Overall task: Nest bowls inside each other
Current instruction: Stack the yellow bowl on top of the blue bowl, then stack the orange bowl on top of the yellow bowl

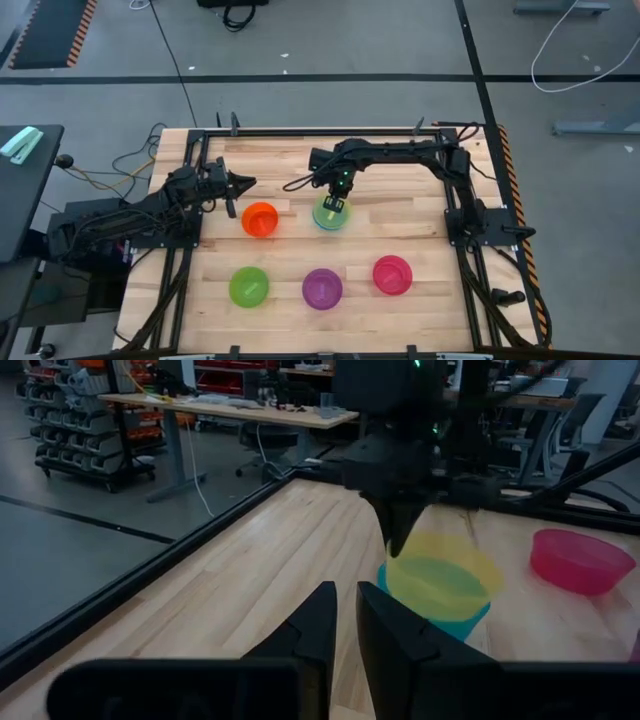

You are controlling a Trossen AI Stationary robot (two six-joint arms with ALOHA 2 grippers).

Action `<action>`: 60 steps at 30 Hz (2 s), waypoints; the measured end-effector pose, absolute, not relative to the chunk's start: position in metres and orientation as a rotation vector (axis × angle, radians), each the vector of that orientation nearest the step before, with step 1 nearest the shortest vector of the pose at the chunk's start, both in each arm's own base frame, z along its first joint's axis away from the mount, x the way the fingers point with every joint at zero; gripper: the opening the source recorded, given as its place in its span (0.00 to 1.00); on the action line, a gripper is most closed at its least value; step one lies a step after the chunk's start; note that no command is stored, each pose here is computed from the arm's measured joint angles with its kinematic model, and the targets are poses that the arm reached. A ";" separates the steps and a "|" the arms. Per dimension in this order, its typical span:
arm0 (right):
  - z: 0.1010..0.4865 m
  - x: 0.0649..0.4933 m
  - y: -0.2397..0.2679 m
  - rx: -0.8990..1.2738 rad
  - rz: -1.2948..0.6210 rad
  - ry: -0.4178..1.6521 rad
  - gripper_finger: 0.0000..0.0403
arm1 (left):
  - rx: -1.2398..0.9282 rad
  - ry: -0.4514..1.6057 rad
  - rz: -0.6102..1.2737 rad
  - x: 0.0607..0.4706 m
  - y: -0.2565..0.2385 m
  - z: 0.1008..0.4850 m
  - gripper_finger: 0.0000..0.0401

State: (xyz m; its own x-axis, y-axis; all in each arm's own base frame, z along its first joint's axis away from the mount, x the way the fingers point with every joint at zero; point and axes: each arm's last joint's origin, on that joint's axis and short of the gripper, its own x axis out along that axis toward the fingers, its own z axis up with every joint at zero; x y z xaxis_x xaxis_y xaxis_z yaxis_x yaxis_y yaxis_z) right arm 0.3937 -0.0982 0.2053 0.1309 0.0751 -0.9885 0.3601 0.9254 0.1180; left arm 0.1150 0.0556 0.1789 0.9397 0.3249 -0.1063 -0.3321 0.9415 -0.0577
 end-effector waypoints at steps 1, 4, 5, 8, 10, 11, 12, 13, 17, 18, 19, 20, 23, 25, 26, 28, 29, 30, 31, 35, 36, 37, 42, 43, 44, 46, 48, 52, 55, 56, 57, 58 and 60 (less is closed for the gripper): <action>0.203 0.393 -0.097 0.365 -0.210 1.447 0.00 | -0.076 0.096 0.336 0.115 0.056 0.179 0.13; 0.196 0.390 -0.094 0.364 -0.204 1.467 0.00 | -0.078 0.100 0.335 0.115 0.056 0.178 0.12; 0.192 0.388 -0.093 0.370 -0.200 1.482 0.00 | -0.079 0.101 0.335 0.115 0.056 0.178 0.12; 0.183 0.382 -0.091 0.391 -0.186 1.518 0.00 | -0.082 0.110 0.336 0.115 0.056 0.177 0.13; 0.179 0.380 -0.091 0.392 -0.186 1.523 0.00 | -0.084 0.117 0.336 0.115 0.055 0.177 0.13; 0.178 0.379 -0.091 0.393 -0.186 1.524 0.00 | -0.084 0.117 0.336 0.115 0.055 0.177 0.13; 0.178 0.379 -0.091 0.393 -0.184 1.520 0.00 | -0.084 0.117 0.336 0.115 0.056 0.177 0.13; 0.179 0.379 -0.090 0.389 -0.182 1.515 0.00 | -0.084 0.117 0.336 0.115 0.056 0.177 0.13; 0.188 0.383 -0.090 0.362 -0.179 1.423 0.05 | -0.085 0.121 0.336 0.115 0.055 0.176 0.12; 0.194 0.383 -0.090 0.358 -0.179 1.400 0.06 | -0.086 0.123 0.336 0.115 0.055 0.176 0.12; 0.200 0.381 -0.089 0.359 -0.182 1.386 0.07 | -0.086 0.123 0.336 0.115 0.055 0.176 0.12; 0.207 0.379 -0.088 0.357 -0.181 1.369 0.09 | -0.087 0.126 0.336 0.115 0.055 0.176 0.13; 0.222 0.375 -0.086 0.358 -0.184 1.330 0.12 | -0.094 0.127 0.336 0.115 0.055 0.176 0.13; 0.232 0.372 -0.082 0.351 -0.177 1.306 0.13 | -0.109 0.125 0.337 0.115 0.055 0.176 0.14; 0.239 0.369 -0.080 0.346 -0.173 1.291 0.13 | -0.112 0.125 0.337 0.115 0.055 0.175 0.14; 0.252 0.365 -0.074 0.335 -0.175 1.266 0.14 | -0.115 0.135 0.338 0.114 0.055 0.174 0.15; 0.256 0.363 -0.071 0.328 -0.185 1.259 0.14 | -0.119 0.145 0.338 0.114 0.055 0.173 0.15; 0.260 0.360 -0.069 0.324 -0.190 1.258 0.14 | -0.125 0.152 0.338 0.114 0.055 0.173 0.15; 0.264 0.357 -0.066 0.322 -0.191 1.259 0.15 | -0.131 0.158 0.339 0.114 0.055 0.172 0.15; 0.276 0.350 -0.058 0.305 -0.228 1.254 0.15 | -0.146 0.169 0.341 0.114 0.055 0.171 0.14; 0.276 0.350 -0.057 0.305 -0.239 1.253 0.15 | -0.149 0.169 0.341 0.114 0.055 0.171 0.13; 0.276 0.349 -0.057 0.309 -0.246 1.261 0.15 | -0.153 0.168 0.341 0.114 0.055 0.171 0.13; 0.268 0.340 -0.045 0.351 -0.292 1.371 0.15 | -0.174 0.214 0.344 0.113 0.055 0.165 0.14; 0.264 0.338 -0.040 0.358 -0.297 1.401 0.15 | -0.178 0.223 0.344 0.113 0.054 0.164 0.15; 0.260 0.336 -0.035 0.359 -0.298 1.428 0.15 | -0.179 0.226 0.344 0.113 0.054 0.164 0.15; 0.252 0.333 -0.024 0.354 -0.293 1.457 0.15 | -0.179 0.225 0.344 0.113 0.054 0.164 0.15; 0.245 0.329 -0.014 0.345 -0.288 1.487 0.15 | -0.181 0.227 0.344 0.113 0.054 0.164 0.15; 0.234 0.325 0.000 0.311 -0.305 1.523 0.15 | -0.225 0.272 0.350 0.112 0.054 0.162 0.15; 0.231 0.323 0.006 0.268 -0.325 1.530 0.15 | -0.267 0.320 0.357 0.112 0.054 0.167 0.14; 0.231 0.323 0.008 0.262 -0.329 1.529 0.15 | -0.283 0.336 0.360 0.112 0.054 0.170 0.14; 0.231 0.323 0.009 0.262 -0.333 1.523 0.15 | -0.296 0.360 0.367 0.113 0.055 0.173 0.15; 0.231 0.324 0.011 0.264 -0.334 1.519 0.15 | -0.309 0.387 0.373 0.113 0.055 0.176 0.15; 0.231 0.324 0.012 0.262 -0.332 1.516 0.15 | -0.339 0.448 0.380 0.115 0.056 0.183 0.15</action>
State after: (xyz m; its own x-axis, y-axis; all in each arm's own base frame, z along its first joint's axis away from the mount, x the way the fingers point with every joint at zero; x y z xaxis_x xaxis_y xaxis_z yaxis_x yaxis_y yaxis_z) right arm 0.3238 0.0125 0.2310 0.0243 -0.0501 -0.9985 0.3715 0.9277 -0.0375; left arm 0.1153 0.0561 0.1828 0.8339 0.2786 -0.4764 -0.4247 0.8752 -0.2317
